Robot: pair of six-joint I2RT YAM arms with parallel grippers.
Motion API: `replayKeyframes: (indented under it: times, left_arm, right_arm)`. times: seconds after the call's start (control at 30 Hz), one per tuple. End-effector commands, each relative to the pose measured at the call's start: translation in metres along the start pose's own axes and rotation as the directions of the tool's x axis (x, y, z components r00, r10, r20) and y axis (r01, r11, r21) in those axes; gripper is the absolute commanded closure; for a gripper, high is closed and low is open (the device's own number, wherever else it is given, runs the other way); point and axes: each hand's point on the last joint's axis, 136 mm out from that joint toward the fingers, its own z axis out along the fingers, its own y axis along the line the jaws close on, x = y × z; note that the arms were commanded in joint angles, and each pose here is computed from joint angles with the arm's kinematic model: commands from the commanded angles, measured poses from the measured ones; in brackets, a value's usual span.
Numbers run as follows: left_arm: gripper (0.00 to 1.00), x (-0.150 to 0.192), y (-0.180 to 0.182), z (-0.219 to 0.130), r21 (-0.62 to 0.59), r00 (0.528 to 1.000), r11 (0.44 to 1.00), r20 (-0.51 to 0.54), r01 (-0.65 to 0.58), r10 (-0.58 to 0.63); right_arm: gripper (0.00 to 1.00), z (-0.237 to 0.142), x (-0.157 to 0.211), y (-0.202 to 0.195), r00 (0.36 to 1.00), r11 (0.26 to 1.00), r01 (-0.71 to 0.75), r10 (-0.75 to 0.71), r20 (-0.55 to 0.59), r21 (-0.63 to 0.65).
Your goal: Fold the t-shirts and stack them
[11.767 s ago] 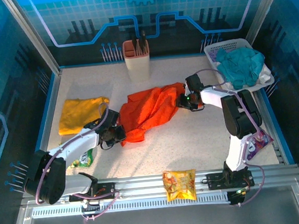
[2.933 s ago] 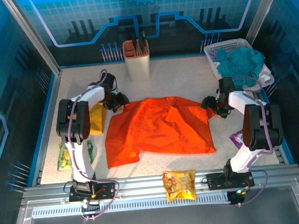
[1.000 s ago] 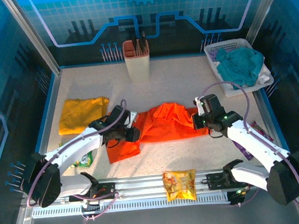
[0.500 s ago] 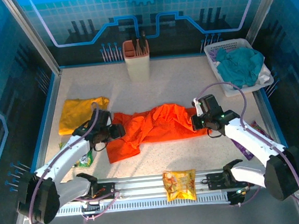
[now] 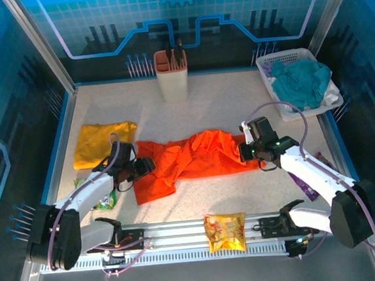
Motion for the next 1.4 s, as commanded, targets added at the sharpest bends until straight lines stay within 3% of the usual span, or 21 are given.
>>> replayKeyframes:
  times: [0.0,0.13,0.3,0.53,0.87,1.03,1.37]
  left_arm:
    - [0.57,-0.012,-0.014,0.005,0.056,0.999,0.998,0.013,-0.030,0.030]
    - [0.61,-0.012,-0.012,0.014,0.048,0.999,0.998,-0.010,-0.036,0.036]
    - [0.79,-0.018,-0.016,0.018,0.058,0.999,0.997,-0.009,-0.052,0.053]
    - [1.00,-0.052,-0.053,-0.020,0.037,0.992,0.991,0.003,-0.127,0.127]
    - [1.00,-0.176,-0.140,-0.102,-0.074,0.889,0.922,0.248,-0.379,0.386]
    - [1.00,-0.238,-0.162,-0.096,-0.123,0.830,0.893,0.330,-0.434,0.449]
    - [1.00,-0.320,-0.167,-0.063,-0.244,0.728,0.841,0.422,-0.483,0.541]
  right_arm:
    - [1.00,-0.005,-0.012,0.006,1.000,1.000,0.000,0.000,0.029,-0.012]
    - [1.00,-0.007,-0.012,0.004,0.999,1.000,0.001,-0.001,0.034,-0.003]
    - [1.00,-0.009,-0.017,-0.003,0.998,0.999,-0.028,0.026,0.050,0.034]
    - [1.00,-0.026,-0.044,-0.018,0.990,0.992,-0.080,0.068,0.126,0.094]
    - [1.00,-0.062,-0.138,-0.052,0.929,0.968,-0.177,0.105,0.355,0.177]
    - [1.00,-0.052,-0.181,-0.077,0.911,0.945,-0.233,0.130,0.392,0.229]
    - [1.00,0.020,-0.227,-0.134,0.921,0.893,-0.339,0.250,0.301,0.296]
